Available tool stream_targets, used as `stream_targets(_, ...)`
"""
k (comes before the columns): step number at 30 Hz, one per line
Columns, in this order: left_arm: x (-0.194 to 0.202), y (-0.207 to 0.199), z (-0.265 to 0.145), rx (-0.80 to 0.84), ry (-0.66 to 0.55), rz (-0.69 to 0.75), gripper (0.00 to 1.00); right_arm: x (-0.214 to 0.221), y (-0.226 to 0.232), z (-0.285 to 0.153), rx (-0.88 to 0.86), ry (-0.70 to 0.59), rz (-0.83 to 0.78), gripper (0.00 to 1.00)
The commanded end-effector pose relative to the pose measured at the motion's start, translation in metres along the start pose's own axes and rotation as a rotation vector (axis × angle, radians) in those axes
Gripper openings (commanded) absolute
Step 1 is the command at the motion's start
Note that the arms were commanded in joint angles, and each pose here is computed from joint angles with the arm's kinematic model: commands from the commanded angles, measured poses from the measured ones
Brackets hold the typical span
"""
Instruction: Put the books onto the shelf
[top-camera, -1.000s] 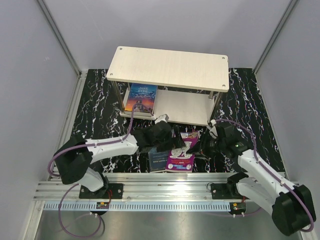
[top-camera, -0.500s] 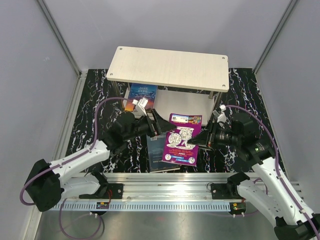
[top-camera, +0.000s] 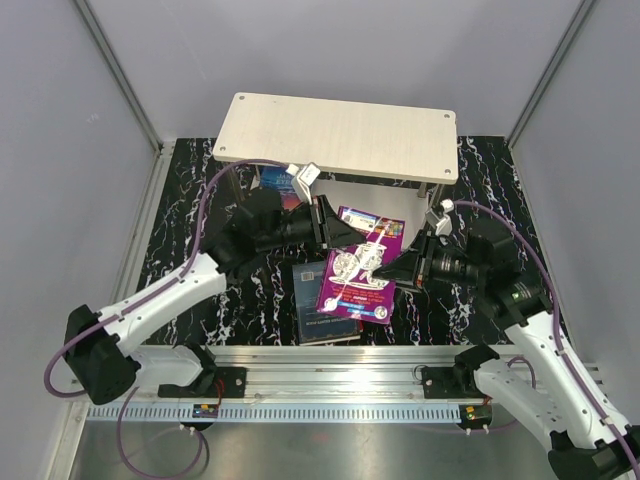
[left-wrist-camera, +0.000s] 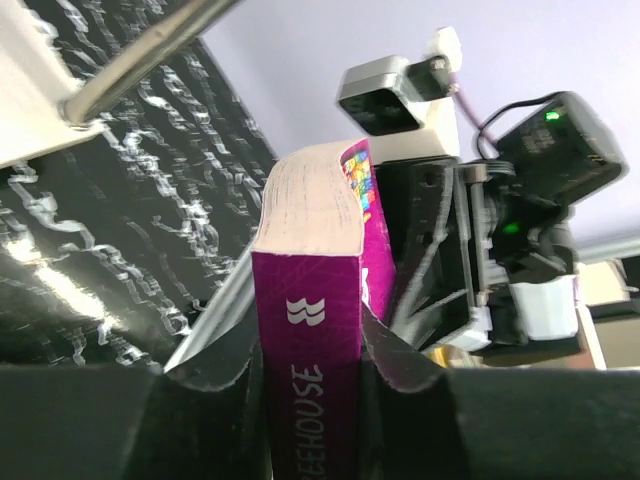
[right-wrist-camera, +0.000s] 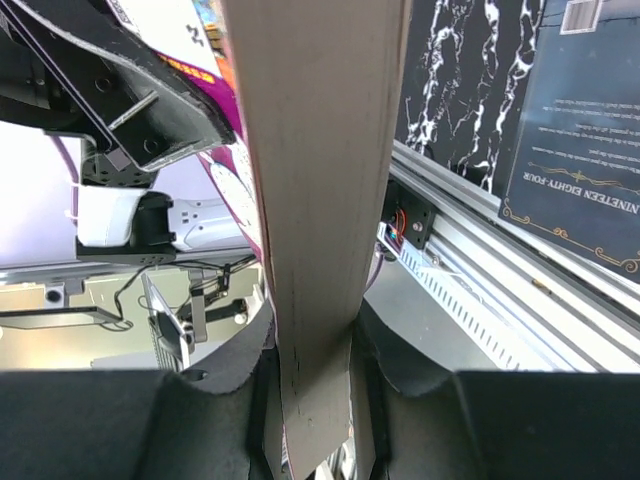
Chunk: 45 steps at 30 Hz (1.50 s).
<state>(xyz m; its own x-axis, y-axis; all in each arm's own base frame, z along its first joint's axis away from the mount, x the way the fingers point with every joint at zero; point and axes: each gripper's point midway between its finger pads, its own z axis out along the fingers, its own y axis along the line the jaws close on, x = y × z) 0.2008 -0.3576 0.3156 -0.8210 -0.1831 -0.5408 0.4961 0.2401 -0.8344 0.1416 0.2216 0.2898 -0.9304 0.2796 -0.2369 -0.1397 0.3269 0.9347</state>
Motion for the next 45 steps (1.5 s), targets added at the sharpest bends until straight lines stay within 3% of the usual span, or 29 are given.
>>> stream_targets(1,0.004,-0.012,-0.014,-0.052,0.055,0.112,0.00,0.000,0.044,-0.011,-0.111,0.017,-0.092,0.00)
stream_targets(3,0.000,-0.010,-0.022,-0.132,0.071,0.156,0.00,-0.001,0.050,-0.014,-0.118,0.013,-0.099,0.06)
stream_targets(5,-0.010,-0.014,-0.031,-0.170,0.056,0.211,0.00,-0.003,0.055,-0.017,-0.105,0.002,-0.097,0.31)
stream_targets(6,-0.013,-0.012,-0.038,-0.217,0.052,0.218,0.00,-0.003,0.056,-0.018,-0.103,0.001,-0.100,0.75)
stream_targets(7,-0.031,-0.030,-0.045,-0.206,0.003,0.255,0.00,-0.001,0.056,-0.020,-0.091,0.003,-0.096,0.96)
stream_targets(8,-0.042,-0.035,-0.051,-0.225,-0.020,0.290,0.00,-0.002,0.060,-0.023,-0.088,-0.004,-0.108,0.99)
stream_targets(13,-0.124,-0.079,-0.090,-0.324,-0.234,0.428,0.00,0.010,0.049,-0.032,-0.034,0.016,-0.143,1.00)
stream_targets(18,-0.218,-0.139,-0.128,-0.379,-0.546,0.604,0.00,0.024,0.037,-0.040,0.000,0.026,-0.141,1.00)
stream_targets(23,-0.281,-0.146,-0.162,-0.509,-0.919,0.773,0.00,0.021,0.029,-0.044,0.085,0.022,-0.164,1.00)
stream_targets(26,-0.306,-0.147,-0.176,-0.578,-1.057,0.850,0.00,0.020,0.024,-0.044,0.119,0.022,-0.157,1.00)
stream_targets(37,-0.371,-0.119,-0.153,-0.751,-1.212,1.074,0.00,0.004,0.001,-0.037,0.256,0.017,-0.140,1.00)
stream_targets(45,-0.379,-0.082,-0.198,-0.789,-1.286,1.021,0.00,-0.005,-0.010,-0.026,0.291,0.018,-0.116,1.00)
